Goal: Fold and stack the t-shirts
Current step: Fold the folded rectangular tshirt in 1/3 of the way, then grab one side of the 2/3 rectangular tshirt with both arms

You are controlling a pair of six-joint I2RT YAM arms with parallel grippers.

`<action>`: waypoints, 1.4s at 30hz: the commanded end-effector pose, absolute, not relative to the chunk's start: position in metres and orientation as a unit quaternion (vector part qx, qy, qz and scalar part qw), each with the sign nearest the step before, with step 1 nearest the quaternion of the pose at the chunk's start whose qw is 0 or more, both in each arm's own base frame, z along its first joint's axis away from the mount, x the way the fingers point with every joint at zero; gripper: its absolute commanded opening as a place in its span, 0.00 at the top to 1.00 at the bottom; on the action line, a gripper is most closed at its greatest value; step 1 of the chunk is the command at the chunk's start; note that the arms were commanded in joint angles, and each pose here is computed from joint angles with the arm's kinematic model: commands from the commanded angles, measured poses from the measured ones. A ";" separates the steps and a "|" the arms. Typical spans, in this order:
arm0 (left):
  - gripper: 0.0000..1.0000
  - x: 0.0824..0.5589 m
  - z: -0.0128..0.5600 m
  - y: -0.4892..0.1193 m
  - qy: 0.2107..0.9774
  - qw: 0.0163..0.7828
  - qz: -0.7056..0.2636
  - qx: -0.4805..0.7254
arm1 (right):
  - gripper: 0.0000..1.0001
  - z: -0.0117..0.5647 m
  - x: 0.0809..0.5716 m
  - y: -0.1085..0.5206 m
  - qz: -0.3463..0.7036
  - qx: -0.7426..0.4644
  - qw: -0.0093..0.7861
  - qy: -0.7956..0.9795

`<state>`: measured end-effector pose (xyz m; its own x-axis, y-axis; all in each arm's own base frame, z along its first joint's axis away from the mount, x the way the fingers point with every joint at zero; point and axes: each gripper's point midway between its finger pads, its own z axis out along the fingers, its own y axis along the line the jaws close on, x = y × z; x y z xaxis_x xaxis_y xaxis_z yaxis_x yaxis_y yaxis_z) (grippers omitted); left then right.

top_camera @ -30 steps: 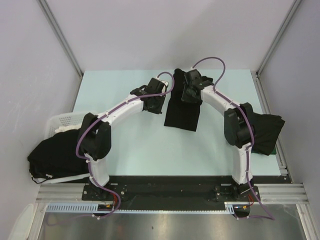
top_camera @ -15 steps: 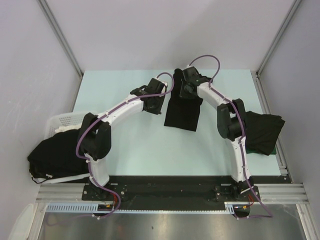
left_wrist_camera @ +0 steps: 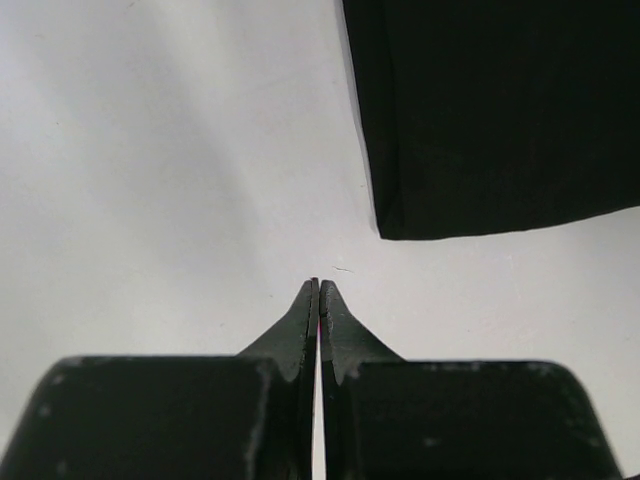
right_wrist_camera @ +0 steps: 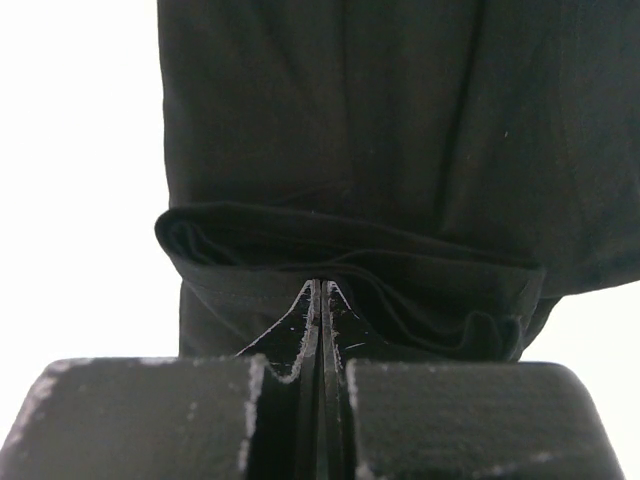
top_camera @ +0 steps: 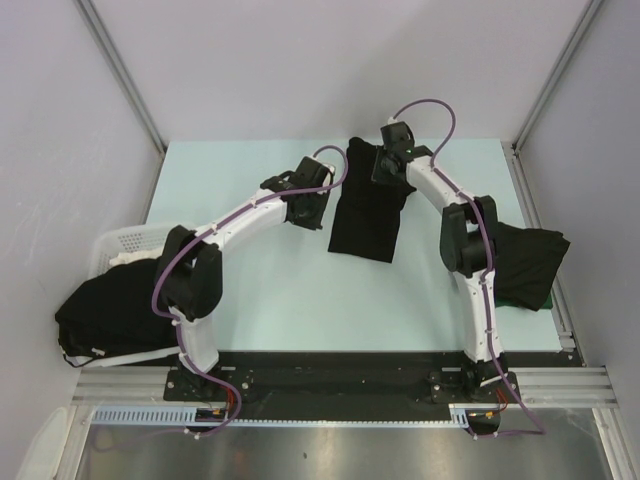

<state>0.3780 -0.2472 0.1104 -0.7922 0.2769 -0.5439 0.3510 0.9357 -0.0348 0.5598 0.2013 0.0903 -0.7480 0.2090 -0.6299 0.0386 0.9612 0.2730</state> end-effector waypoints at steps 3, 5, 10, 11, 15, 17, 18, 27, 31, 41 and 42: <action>0.98 0.368 0.123 -0.263 0.938 0.276 -0.116 0.173 | 0.77 0.126 0.547 0.193 0.108 0.061 0.371 0.920; 0.93 0.360 0.121 -0.267 0.936 0.271 -0.139 0.179 | 0.70 0.144 0.533 0.185 0.097 0.064 0.383 0.917; 0.76 0.338 0.107 -0.279 0.931 0.250 -0.194 0.181 | 0.66 0.176 0.489 0.163 0.077 0.080 0.392 0.913; 0.74 0.336 0.107 -0.281 0.929 0.250 -0.205 0.181 | 0.65 0.176 0.480 0.161 0.075 0.087 0.388 0.914; 0.69 0.327 0.095 -0.289 0.924 0.239 -0.238 0.179 | 0.66 0.174 0.432 0.146 0.062 0.101 0.373 0.920; 0.67 0.330 0.095 -0.295 0.920 0.243 -0.248 0.181 | 0.66 0.187 0.418 0.141 0.055 0.104 0.379 0.918; 0.66 0.332 0.093 -0.298 0.919 0.243 -0.250 0.184 | 0.66 0.186 0.409 0.139 0.046 0.101 0.371 0.922; 0.60 0.355 0.087 -0.317 0.916 0.245 -0.259 0.188 | 0.67 0.227 0.385 0.117 0.032 0.103 0.398 0.911; 0.60 0.363 0.079 -0.325 0.918 0.235 -0.259 0.185 | 0.67 0.232 0.382 0.111 0.030 0.104 0.401 0.910; 0.55 0.373 0.069 -0.315 0.936 0.225 -0.214 0.165 | 0.68 0.230 0.388 0.108 0.035 0.104 0.398 0.911; 0.54 0.372 0.070 -0.313 0.938 0.221 -0.210 0.163 | 0.68 0.229 0.389 0.109 0.035 0.103 0.398 0.911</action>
